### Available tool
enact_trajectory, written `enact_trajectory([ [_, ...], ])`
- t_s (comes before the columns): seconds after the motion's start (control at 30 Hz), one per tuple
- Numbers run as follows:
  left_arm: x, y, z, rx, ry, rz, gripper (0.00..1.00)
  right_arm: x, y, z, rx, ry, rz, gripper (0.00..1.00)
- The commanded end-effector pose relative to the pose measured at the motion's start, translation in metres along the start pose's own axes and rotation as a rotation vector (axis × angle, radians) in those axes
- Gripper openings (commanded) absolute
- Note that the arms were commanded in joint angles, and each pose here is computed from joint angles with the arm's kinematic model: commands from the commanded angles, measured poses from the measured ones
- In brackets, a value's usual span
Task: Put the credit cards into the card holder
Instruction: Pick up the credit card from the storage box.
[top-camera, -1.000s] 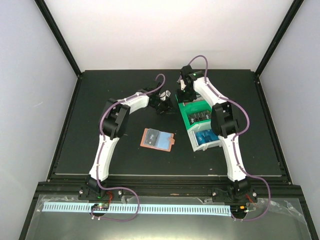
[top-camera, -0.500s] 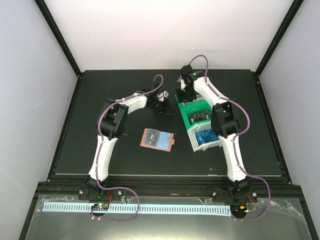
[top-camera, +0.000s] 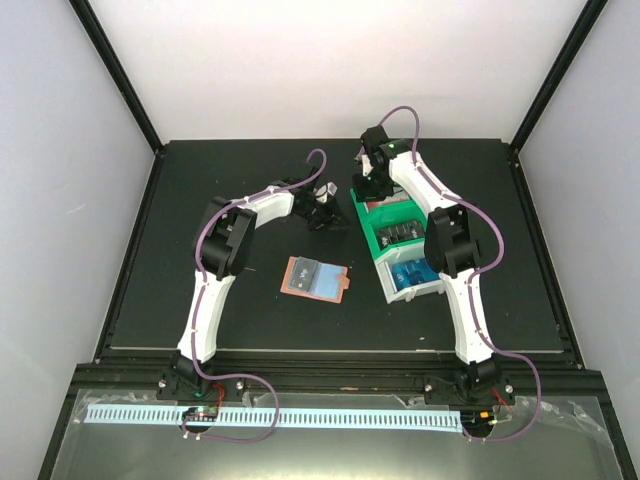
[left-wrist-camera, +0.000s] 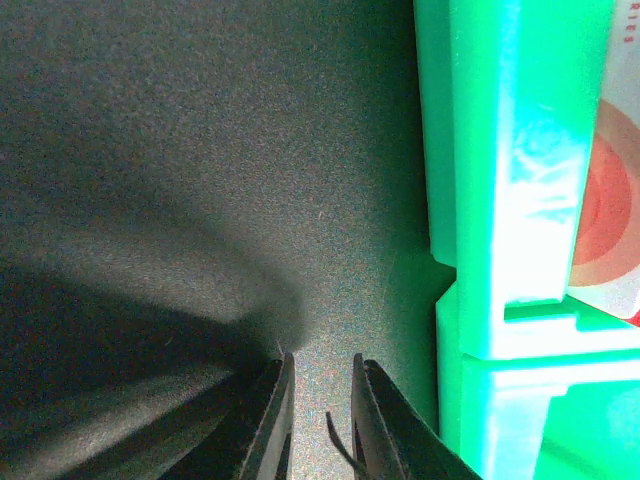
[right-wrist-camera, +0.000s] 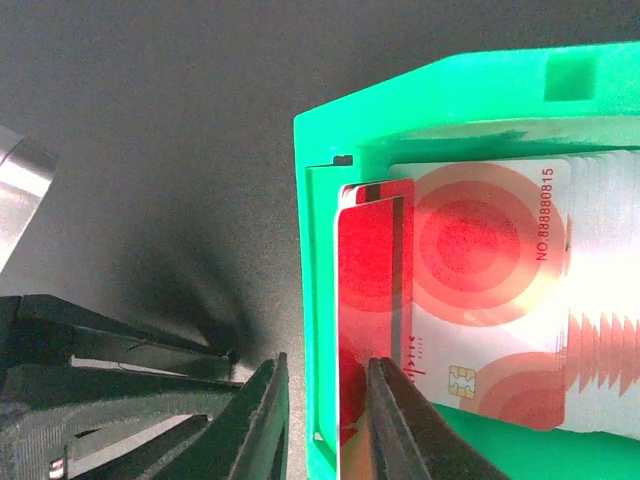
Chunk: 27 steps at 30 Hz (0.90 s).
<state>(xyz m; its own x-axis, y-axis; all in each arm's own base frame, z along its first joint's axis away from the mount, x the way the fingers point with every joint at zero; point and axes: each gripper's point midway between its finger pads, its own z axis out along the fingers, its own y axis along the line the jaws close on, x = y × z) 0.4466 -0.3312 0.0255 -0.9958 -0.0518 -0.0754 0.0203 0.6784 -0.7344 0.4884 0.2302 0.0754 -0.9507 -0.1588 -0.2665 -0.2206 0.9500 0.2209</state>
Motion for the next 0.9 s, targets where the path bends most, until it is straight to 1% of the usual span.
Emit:
enact_trajectory([
  [0.0, -0.006, -0.008, -0.013, 0.000, -0.032, 0.032, 0.19, -0.001, 0.010, -0.018, -0.022, -0.020, -0.001, 0.22],
  [0.13, -0.005, -0.007, -0.013, -0.001, -0.028, 0.030, 0.19, 0.000, 0.008, -0.018, -0.015, -0.017, 0.006, 0.16],
  [0.27, -0.005, -0.008, -0.014, 0.000, -0.029, 0.033, 0.18, -0.001, 0.007, -0.021, -0.003, -0.024, 0.005, 0.12],
  [0.73, -0.004, -0.011, -0.018, 0.001, -0.032, 0.045, 0.19, -0.004, 0.007, -0.044, 0.017, -0.062, 0.002, 0.03],
  [0.87, -0.006, -0.016, -0.023, 0.004, -0.040, 0.068, 0.20, -0.011, 0.001, -0.059, 0.060, -0.108, 0.005, 0.01],
])
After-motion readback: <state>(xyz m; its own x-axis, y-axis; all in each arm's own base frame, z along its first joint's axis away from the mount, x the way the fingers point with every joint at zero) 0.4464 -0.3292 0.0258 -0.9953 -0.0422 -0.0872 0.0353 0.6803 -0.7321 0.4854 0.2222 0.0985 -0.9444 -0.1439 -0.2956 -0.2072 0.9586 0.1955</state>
